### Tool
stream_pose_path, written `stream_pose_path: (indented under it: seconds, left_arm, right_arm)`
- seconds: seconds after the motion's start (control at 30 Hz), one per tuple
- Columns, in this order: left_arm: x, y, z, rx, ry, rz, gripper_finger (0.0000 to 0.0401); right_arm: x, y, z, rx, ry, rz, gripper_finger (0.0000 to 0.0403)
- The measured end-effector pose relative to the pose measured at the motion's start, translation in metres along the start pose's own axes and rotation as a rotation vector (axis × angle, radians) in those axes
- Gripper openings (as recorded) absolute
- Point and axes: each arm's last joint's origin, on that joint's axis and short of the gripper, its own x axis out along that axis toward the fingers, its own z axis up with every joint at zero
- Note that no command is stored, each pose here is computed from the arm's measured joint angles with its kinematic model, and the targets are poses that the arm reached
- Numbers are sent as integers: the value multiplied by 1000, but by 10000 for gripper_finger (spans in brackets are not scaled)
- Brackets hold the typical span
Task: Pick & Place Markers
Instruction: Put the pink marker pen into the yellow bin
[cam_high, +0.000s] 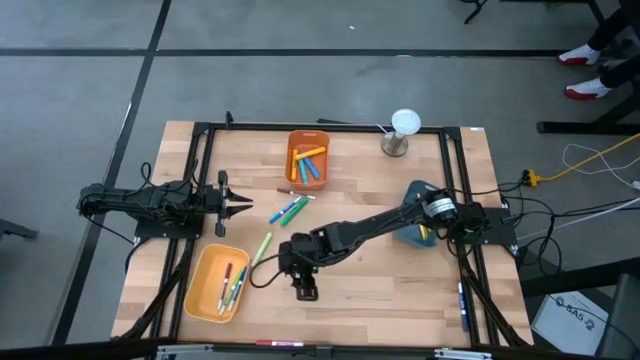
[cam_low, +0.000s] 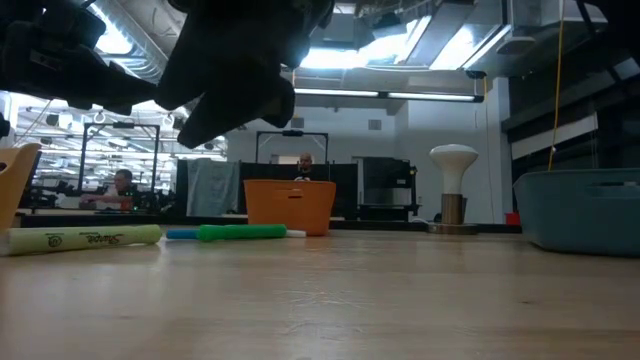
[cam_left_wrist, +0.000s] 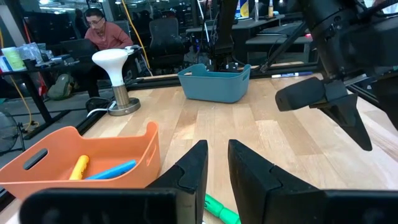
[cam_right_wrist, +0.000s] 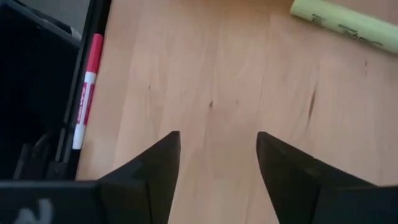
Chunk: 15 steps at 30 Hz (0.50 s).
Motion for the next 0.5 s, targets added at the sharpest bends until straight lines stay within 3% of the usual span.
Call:
stream_pose_path:
  seconds: [0.17, 0.5]
  left_arm:
    - [0, 0, 0, 0, 0, 0, 59]
    - [0, 0, 0, 0, 0, 0, 63]
  right_arm:
    - [1, 10, -5, -18, 22, -9, 210]
    - [4, 31, -11, -136, 10, -132, 210]
